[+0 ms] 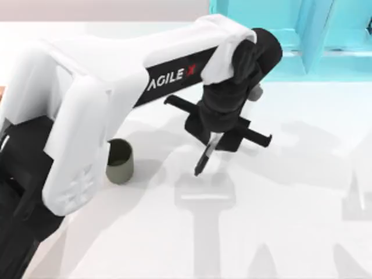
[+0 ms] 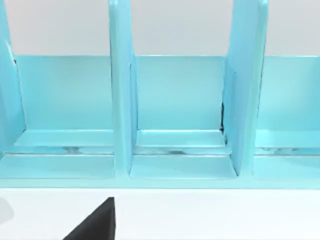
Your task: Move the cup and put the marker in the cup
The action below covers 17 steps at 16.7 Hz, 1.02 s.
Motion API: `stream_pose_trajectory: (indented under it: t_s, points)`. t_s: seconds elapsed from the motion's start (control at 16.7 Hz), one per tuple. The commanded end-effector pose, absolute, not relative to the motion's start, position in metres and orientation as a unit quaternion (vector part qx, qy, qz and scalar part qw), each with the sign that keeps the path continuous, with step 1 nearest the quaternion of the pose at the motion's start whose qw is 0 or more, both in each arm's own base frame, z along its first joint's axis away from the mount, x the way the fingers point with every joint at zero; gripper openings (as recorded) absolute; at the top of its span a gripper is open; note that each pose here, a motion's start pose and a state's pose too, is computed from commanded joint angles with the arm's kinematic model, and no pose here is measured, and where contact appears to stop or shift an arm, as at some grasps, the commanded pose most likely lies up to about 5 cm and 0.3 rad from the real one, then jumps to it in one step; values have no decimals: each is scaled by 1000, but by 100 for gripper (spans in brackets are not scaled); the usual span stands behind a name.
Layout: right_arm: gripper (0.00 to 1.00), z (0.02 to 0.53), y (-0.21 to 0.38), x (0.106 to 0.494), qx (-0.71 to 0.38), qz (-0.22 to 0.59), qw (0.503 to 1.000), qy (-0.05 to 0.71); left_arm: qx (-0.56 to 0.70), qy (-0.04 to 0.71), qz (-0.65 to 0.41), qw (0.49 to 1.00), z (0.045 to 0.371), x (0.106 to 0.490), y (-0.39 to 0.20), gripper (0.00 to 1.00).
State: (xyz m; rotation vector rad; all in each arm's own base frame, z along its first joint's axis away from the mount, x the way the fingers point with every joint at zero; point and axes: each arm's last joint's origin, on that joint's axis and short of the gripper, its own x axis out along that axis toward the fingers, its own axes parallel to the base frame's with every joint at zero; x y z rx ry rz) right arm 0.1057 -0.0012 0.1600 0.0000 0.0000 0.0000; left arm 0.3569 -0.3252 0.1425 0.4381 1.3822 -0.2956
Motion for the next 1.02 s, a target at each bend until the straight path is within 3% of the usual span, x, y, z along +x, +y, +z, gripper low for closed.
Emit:
stream_pose_trajectory:
  t_s: [0.48,1.02]
  points:
    - [100,160,-1,106,0,0,1000,0,198,630,-135,739,213,284,-320,0]
    - [100,160,-1,106,0,0,1000,0,193,620,-141,748,211,286,-315,0]
